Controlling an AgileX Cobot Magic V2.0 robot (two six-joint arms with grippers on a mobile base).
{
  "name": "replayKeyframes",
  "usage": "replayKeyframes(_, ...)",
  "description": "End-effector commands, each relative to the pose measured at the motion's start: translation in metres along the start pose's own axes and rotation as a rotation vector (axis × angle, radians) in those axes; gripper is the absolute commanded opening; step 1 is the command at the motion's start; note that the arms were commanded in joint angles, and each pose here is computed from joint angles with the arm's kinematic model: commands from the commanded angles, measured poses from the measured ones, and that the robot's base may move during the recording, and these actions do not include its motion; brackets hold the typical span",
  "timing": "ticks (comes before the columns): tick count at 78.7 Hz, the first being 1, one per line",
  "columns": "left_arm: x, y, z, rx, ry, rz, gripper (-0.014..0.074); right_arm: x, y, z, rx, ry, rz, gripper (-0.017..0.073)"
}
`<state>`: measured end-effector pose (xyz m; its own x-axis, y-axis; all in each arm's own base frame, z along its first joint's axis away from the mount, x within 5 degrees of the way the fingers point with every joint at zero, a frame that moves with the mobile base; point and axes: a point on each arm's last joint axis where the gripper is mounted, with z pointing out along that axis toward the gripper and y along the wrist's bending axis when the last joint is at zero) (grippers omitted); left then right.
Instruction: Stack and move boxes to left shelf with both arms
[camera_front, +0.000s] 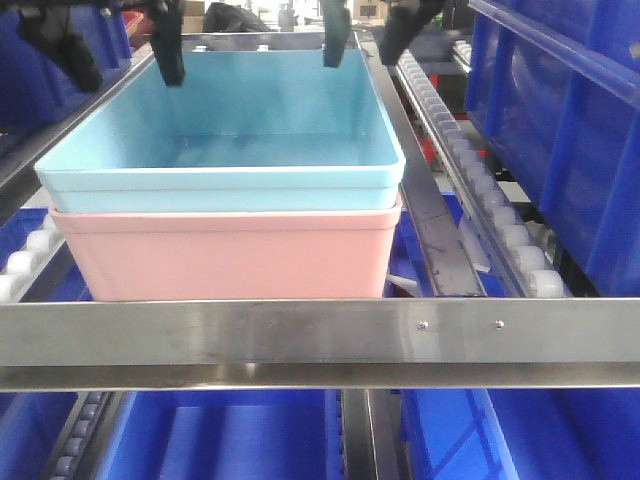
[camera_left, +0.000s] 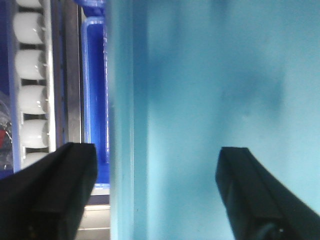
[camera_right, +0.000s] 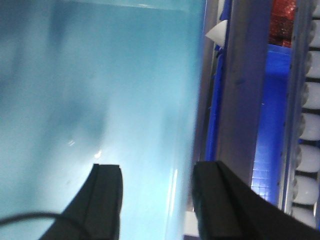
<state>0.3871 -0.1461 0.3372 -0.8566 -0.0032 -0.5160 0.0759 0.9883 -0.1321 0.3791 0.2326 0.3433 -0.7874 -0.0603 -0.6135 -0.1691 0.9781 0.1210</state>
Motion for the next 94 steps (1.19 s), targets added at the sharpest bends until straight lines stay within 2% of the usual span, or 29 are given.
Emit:
replayKeyframes(1, -0.009, 0.000, -0.047, 0.036, -0.130, -0.002, 0.0288, -0.012, 0.004, -0.052, -0.034, -0.118, -0.029, 0.0393)
replayKeyframes(7, -0.008, 0.001, -0.056, 0.036, -0.130, -0.002, 0.0153, -0.009, 0.011, -0.061, -0.035, -0.124, -0.054, 0.0374)
replayKeyframes(14, -0.006, 0.002, -0.067, 0.039, -0.138, 0.006, -0.0020, -0.007, 0.018, -0.070, -0.031, -0.150, -0.090, 0.0263)
replayKeyframes(20, -0.005, 0.003, -0.077, 0.044, -0.149, 0.005, 0.0008, -0.004, 0.023, -0.077, -0.030, -0.160, -0.110, 0.0107)
replayKeyframes(24, -0.003, 0.004, -0.084, 0.046, -0.157, 0.004, 0.0008, -0.003, 0.025, -0.081, -0.036, -0.163, -0.113, 0.0036)
replayKeyframes(27, -0.002, 0.004, -0.089, 0.049, -0.167, 0.005, 0.0008, -0.003, 0.026, -0.084, -0.042, -0.168, -0.115, 0.0064)
replayKeyframes(36, 0.001, 0.006, -0.101, 0.059, -0.198, 0.009, 0.0008, -0.004, 0.025, -0.092, -0.050, -0.184, -0.113, 0.0053)
replayKeyframes(49, 0.015, 0.010, -0.096, 0.069, -0.204, 0.009, 0.0007, -0.005, 0.022, -0.106, -0.057, -0.209, -0.120, 0.0053)
replayKeyframes(70, 0.037, 0.015, -0.109, 0.156, -0.395, -0.003, 0.0007, 0.013, 0.016, -0.125, -0.073, -0.223, -0.159, 0.0053)
replayKeyframes(82, 0.059, 0.020, -0.117, 0.218, -0.474, -0.034, 0.0007, 0.043, 0.006, -0.134, -0.167, -0.371, -0.237, 0.0053)
replayKeyframes(89, 0.076, 0.024, -0.125, 0.279, -0.556, -0.074, -0.0001, 0.069, -0.007, -0.146, -0.237, -0.461, -0.257, 0.0053)
replayKeyframes(94, 0.089, 0.026, -0.130, 0.304, -0.612, -0.071, -0.0001, 0.087, -0.018, -0.155, -0.268, -0.502, -0.266, 0.0053)
